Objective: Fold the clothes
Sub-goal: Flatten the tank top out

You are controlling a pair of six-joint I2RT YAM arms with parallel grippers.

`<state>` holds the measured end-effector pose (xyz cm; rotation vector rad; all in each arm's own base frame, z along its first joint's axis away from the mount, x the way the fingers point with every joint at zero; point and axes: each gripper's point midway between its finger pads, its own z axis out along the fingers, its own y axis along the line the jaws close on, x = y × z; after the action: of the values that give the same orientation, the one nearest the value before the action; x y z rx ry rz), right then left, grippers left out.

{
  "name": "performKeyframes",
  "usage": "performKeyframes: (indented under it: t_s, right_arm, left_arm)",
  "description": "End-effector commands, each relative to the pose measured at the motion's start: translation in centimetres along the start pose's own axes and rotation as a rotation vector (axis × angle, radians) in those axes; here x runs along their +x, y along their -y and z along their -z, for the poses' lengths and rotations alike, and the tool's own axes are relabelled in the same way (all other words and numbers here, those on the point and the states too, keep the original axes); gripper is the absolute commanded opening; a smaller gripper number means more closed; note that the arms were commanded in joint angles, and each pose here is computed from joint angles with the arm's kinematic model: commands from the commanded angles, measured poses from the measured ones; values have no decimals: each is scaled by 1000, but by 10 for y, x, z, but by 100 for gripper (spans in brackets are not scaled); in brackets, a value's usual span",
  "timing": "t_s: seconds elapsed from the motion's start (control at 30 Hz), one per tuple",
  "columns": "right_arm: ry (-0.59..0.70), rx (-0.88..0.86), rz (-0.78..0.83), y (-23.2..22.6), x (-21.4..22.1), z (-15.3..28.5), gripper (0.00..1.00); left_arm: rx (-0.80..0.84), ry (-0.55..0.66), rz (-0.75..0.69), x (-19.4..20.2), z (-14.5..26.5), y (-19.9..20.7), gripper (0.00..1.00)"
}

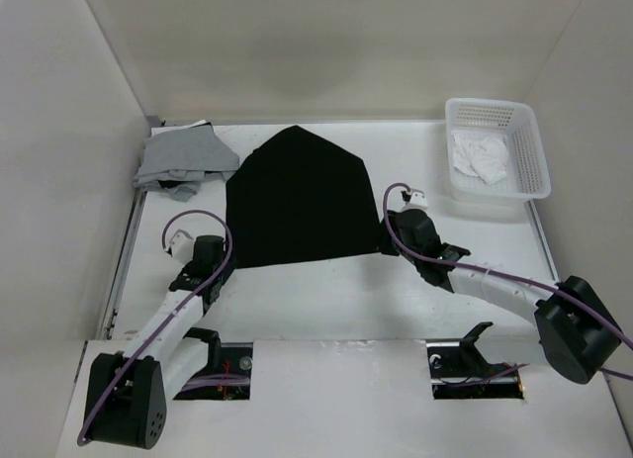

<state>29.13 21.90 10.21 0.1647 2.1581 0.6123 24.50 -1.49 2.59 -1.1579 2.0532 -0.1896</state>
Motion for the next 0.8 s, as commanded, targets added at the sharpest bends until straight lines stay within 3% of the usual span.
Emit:
performKeyframes:
  t_s: [0.0,0.17,0.37,0.57,0.77]
  right_arm:
    - [31,-42,-7,-12,-6,-4,29]
    - [24,-38,-5,-11,-3,-5,30]
    - [34,32,-19,14,-6,-7,43]
    - [-16,199,-30,62,1,-16,46]
    - [-105,257,7,65,17,-27,44]
  left_arm:
    - [0,-48,-36,11,-5,-2,38]
    - [7,-56,-41,12,-8,1,26]
    - [41,-41,-53,6,-7,11,8]
    - [104,-1,-77,-6,6,23,5]
    - [188,46,-116,-21,25,42,5]
